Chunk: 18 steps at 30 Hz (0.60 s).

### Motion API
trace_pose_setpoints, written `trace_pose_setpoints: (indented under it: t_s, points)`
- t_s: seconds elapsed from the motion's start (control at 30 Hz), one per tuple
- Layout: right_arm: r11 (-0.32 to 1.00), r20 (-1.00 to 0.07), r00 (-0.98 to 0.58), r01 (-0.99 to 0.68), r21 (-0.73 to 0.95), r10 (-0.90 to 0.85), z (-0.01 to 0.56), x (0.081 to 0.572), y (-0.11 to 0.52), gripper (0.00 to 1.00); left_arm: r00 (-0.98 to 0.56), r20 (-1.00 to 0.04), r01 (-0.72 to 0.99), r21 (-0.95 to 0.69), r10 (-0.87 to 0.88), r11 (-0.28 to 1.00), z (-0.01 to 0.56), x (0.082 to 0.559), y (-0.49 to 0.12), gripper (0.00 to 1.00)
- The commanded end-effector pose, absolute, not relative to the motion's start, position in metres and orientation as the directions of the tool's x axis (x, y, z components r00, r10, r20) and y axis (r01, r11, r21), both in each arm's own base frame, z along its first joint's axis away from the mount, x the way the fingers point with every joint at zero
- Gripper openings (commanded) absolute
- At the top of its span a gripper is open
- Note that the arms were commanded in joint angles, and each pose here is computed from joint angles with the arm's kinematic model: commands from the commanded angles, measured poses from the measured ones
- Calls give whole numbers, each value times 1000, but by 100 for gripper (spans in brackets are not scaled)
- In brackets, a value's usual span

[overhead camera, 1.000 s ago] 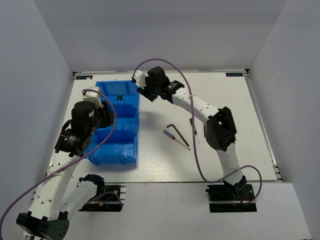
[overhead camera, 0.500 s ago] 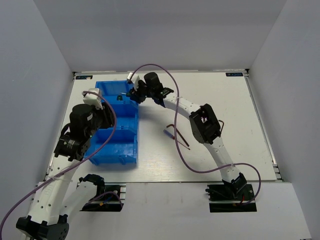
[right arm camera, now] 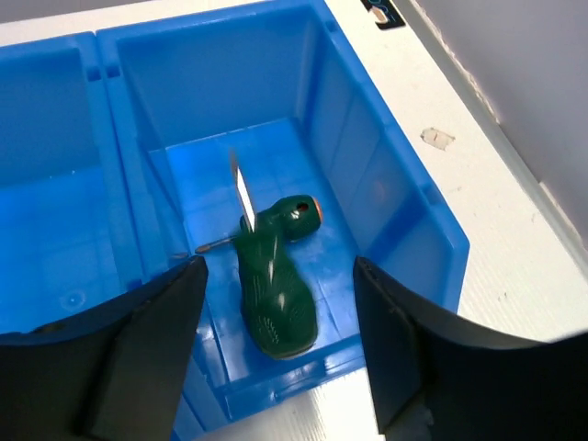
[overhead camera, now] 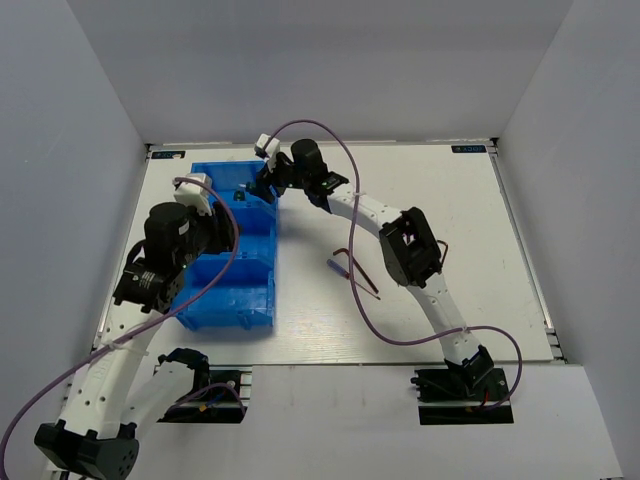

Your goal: Sort the tools into containers

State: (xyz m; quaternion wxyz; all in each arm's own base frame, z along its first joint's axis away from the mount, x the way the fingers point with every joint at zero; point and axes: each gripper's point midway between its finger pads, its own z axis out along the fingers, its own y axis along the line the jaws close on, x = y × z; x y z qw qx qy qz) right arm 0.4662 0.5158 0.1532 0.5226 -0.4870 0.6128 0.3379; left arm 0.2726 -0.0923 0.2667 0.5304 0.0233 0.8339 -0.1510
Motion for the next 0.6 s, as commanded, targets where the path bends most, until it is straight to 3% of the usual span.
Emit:
trace_pose_setpoints:
  t_s: [0.0,0.13,0.2,0.23,0.27,0.3,0.4,0.43,0.5,0.53,0.57]
  points:
    - [289,-987,53,-953,-96,-153,178,470,527,76,-385,-919,421,-260,-88,869,287,270,-130,69]
    - [337,-989,62,-936,-105,-135,194,479,519,73,-417,-907,534,-298,-61,791,283,268,-154,66]
    - [399,-990,74,-910,-115,-117,212,489,508,64,-448,-893,548,-318,-49,774,273,275,-161,48]
    - [430,-991,54,-897,-102,-122,213,492,496,41,-445,-894,568,-323,-48,757,277,277,-166,16]
    - [464,-993,41,-881,-90,-115,219,496,488,21,-470,-881,564,-343,-50,751,271,279,-169,3]
    - [565,-993,43,-819,-97,-107,244,508,468,2,-485,-874,571,-351,-40,742,268,284,-175,0]
    - [731,-964,-117,-675,-100,-240,248,521,403,0,-560,-828,567,-415,-36,711,255,289,-192,0]
    - [740,-892,-275,-667,-91,-358,225,509,364,0,-630,-776,534,-463,-33,707,234,293,-200,0]
    - [770,-808,-399,-630,-102,-433,203,497,326,0,-697,-716,496,-508,-26,705,214,297,-211,0]
    - [786,-645,-571,-613,-75,-507,157,471,276,0,-724,-690,502,-524,3,688,205,292,-227,0]
    - [790,-616,-600,-610,-59,-510,162,457,261,4,-786,-618,439,-550,8,710,183,294,-236,0]
